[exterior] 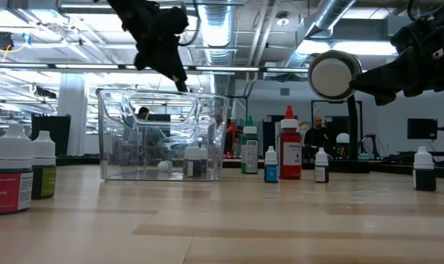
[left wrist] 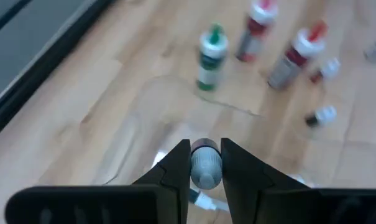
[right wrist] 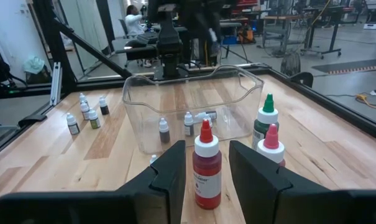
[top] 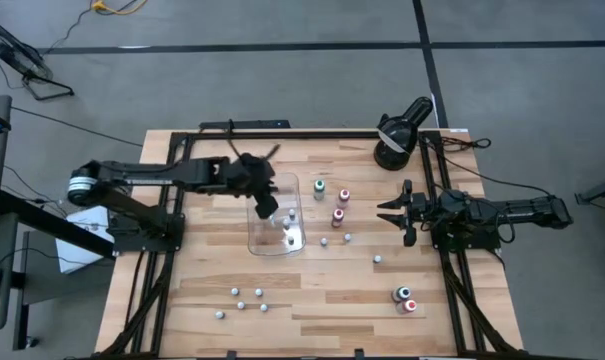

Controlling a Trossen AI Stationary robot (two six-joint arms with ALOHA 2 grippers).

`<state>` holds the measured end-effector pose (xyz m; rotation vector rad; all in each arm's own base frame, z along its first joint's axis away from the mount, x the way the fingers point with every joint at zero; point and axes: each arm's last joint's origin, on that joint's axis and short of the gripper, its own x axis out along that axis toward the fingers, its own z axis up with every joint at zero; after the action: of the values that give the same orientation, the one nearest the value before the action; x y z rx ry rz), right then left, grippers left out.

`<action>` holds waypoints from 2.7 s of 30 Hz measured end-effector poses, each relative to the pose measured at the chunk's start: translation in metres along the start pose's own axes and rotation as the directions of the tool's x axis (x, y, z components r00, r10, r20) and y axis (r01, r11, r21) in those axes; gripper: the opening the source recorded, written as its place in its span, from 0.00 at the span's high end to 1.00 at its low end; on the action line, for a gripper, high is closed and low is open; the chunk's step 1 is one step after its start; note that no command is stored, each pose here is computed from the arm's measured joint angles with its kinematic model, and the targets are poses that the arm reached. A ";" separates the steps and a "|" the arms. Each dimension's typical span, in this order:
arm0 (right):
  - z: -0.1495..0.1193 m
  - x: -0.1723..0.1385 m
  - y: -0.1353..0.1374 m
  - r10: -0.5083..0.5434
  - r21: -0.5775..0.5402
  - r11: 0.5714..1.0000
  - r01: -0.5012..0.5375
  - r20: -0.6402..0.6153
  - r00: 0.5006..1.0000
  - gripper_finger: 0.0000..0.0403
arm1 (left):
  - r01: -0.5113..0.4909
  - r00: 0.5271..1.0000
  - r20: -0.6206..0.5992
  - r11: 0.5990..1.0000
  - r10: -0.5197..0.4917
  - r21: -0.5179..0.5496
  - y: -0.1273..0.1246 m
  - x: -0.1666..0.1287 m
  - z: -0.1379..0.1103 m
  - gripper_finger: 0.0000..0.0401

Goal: Pick & Place food coloring
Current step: Put the small violet food coloring bottle into the transparent bin

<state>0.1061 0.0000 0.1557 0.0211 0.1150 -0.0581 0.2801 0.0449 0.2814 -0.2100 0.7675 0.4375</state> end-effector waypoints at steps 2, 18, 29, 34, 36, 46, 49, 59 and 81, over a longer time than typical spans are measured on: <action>0.000 0.000 0.000 0.000 0.000 1.000 0.000 0.000 1.000 0.72 | 0.026 0.999 -0.028 0.997 -0.024 0.076 -0.006 0.008 0.004 0.84; 0.000 0.000 0.000 0.000 0.000 1.000 0.000 0.000 1.000 0.72 | 0.027 0.965 -0.249 0.918 0.079 0.397 -0.021 0.070 -0.003 0.84; 0.000 0.000 0.000 0.000 0.000 1.000 0.000 0.000 1.000 0.72 | 0.000 0.938 -0.309 0.891 0.158 0.455 -0.024 0.099 -0.017 0.84; 0.000 0.000 0.000 0.000 0.000 1.000 0.000 0.000 1.000 0.72 | -0.042 0.939 -0.285 0.885 0.193 0.463 -0.025 0.098 -0.016 0.84; 0.000 0.000 0.000 0.000 0.000 1.000 0.000 0.000 1.000 0.72 | -0.049 0.938 -0.283 0.884 0.200 0.464 -0.025 0.098 -0.016 0.84; 0.000 0.000 0.000 0.000 0.000 1.000 0.000 0.000 1.000 0.72 | -0.044 0.933 -0.291 0.870 0.211 0.491 -0.032 0.096 -0.022 0.84; 0.000 0.000 0.000 0.000 0.000 1.000 0.000 0.000 1.000 0.72 | -0.060 0.929 -0.289 0.865 0.231 0.498 -0.032 0.096 -0.023 0.84; 0.000 0.000 0.000 0.000 0.000 1.000 0.000 -0.003 1.000 0.72 | -0.060 0.918 -0.307 0.852 0.252 0.521 -0.037 0.104 -0.027 0.84; 0.000 0.000 0.000 0.000 0.000 1.000 0.000 -0.001 1.000 0.72 | 0.038 0.931 -0.313 0.804 0.186 0.594 -0.041 0.120 -0.030 0.84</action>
<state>0.1061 0.0000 0.1557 0.0210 0.1157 -0.0582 0.3564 0.0347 0.1766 0.3465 1.2422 0.2133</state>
